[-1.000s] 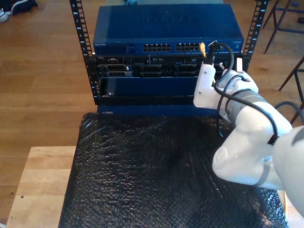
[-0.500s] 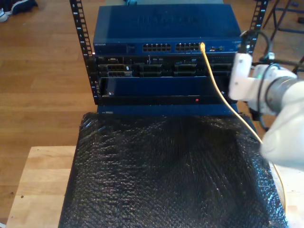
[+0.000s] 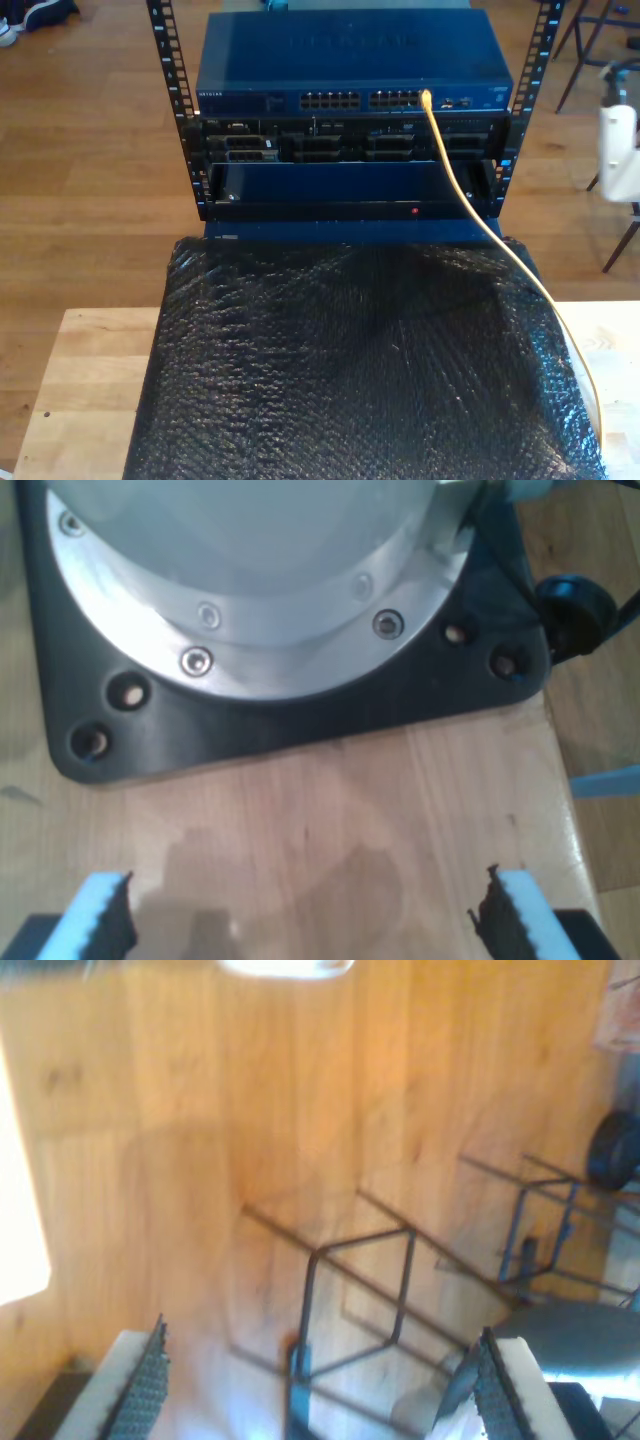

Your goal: Grab the cable and plug it in

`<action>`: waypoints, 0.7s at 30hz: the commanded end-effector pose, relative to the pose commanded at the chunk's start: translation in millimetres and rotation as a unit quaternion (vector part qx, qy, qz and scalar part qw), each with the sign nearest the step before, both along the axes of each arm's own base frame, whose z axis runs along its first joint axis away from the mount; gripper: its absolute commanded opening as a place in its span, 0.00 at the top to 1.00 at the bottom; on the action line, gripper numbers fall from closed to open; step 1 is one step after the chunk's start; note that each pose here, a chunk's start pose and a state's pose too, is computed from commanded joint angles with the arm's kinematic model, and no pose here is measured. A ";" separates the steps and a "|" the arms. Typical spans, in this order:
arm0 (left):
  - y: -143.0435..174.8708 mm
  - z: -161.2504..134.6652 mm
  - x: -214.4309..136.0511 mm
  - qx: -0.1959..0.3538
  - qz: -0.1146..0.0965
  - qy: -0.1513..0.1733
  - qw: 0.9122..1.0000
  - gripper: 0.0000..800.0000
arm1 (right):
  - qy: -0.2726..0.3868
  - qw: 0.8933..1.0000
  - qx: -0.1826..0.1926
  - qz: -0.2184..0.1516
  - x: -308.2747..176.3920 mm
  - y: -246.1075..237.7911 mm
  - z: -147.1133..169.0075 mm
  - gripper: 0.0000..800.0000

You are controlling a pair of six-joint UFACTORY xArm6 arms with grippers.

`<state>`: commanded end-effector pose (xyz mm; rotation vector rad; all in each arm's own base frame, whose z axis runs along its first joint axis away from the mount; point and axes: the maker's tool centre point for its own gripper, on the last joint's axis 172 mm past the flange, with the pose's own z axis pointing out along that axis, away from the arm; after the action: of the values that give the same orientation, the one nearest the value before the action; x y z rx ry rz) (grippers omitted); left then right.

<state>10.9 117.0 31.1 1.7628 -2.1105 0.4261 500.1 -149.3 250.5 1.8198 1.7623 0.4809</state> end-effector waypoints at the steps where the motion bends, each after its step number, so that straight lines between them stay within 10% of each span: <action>1: 0.0 0.0 0.0 0.000 0.000 0.000 1.000 0.00 | 0.013 1.000 -0.002 -0.001 -5.6 -9.5 -2.9 0.09; 21: 0.0 0.0 0.0 0.000 0.000 0.000 1.000 0.00 | 0.220 0.974 0.043 0.016 -178.0 -112.9 -36.8 0.00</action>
<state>10.9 117.0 31.1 1.7628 -2.1105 0.4261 322.0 -262.2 213.7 2.0818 2.0873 0.1732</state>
